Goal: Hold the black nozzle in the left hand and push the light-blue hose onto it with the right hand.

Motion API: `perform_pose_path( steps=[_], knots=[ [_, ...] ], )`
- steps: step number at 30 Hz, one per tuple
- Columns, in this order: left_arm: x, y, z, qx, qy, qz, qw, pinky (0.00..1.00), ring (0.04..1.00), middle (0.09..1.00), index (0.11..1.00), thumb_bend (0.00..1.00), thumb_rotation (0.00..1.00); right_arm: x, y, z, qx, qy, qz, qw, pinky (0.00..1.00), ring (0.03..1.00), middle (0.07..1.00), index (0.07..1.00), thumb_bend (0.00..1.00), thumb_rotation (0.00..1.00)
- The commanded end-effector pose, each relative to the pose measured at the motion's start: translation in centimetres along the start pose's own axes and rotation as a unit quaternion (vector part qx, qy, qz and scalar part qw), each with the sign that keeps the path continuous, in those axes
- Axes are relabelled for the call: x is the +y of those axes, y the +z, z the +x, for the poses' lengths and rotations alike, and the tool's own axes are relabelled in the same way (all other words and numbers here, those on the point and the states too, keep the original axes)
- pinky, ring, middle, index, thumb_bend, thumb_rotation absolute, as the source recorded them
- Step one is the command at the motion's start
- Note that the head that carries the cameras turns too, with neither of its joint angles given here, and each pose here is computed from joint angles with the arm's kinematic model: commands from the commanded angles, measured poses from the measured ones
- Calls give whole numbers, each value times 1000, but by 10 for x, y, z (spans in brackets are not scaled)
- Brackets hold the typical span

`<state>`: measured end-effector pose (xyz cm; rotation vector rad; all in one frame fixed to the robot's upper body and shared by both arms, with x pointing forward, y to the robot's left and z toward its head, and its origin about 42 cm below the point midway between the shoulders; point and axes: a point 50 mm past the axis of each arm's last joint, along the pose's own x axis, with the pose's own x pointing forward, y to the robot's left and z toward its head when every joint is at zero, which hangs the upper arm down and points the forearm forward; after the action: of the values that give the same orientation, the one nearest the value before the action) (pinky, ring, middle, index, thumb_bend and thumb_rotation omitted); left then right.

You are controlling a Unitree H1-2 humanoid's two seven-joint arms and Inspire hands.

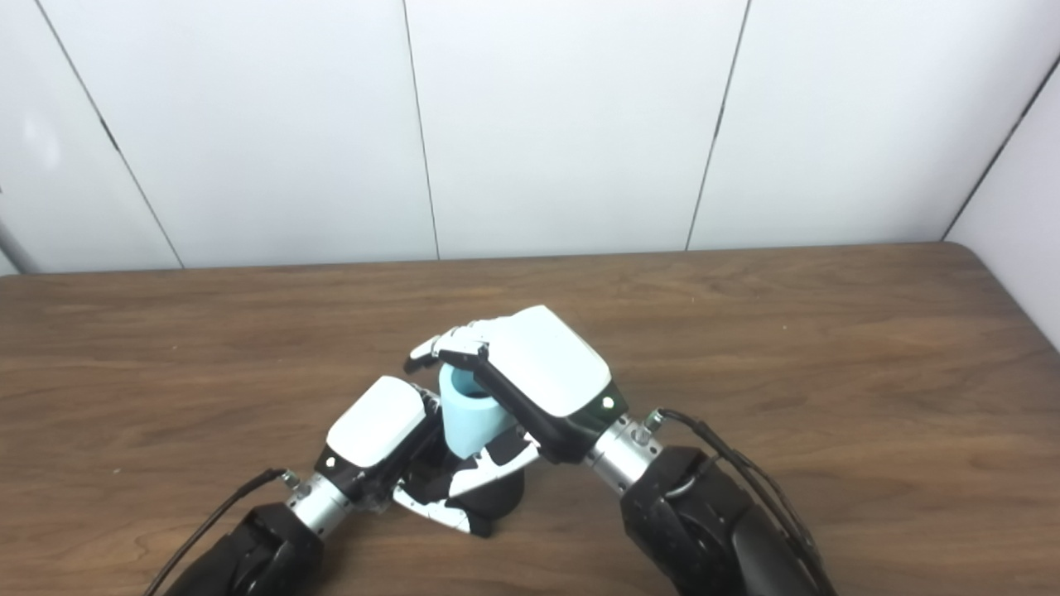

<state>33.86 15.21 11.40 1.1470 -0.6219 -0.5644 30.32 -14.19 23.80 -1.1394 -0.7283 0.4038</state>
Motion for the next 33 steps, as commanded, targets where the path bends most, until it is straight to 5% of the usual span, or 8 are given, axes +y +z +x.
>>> perform_pose_path(
  steps=[1,9,20,26,33],
  knots=[
    [-50,12,-33,29,-57,-44,997,81,124,203,481,517,39,1,-1,-1,3,23,-11,1000,788,885,907,894,854,684],
    [-50,12,-33,29,-55,-45,997,80,125,203,481,517,39,1,-1,-1,1,17,-31,999,844,920,928,911,849,673],
    [-51,10,-32,32,-61,-39,997,84,127,207,481,517,39,4,3,-5,-25,-37,-49,998,862,926,923,889,857,666],
    [-52,10,-31,33,-61,-40,997,86,127,201,481,517,39,-14,11,-1,-14,-71,7,997,886,932,933,911,861,714],
    [-53,10,-31,32,-59,-41,997,83,125,198,481,517,39,-35,22,1,-22,-117,75,990,798,862,887,877,856,746]
  ],
)
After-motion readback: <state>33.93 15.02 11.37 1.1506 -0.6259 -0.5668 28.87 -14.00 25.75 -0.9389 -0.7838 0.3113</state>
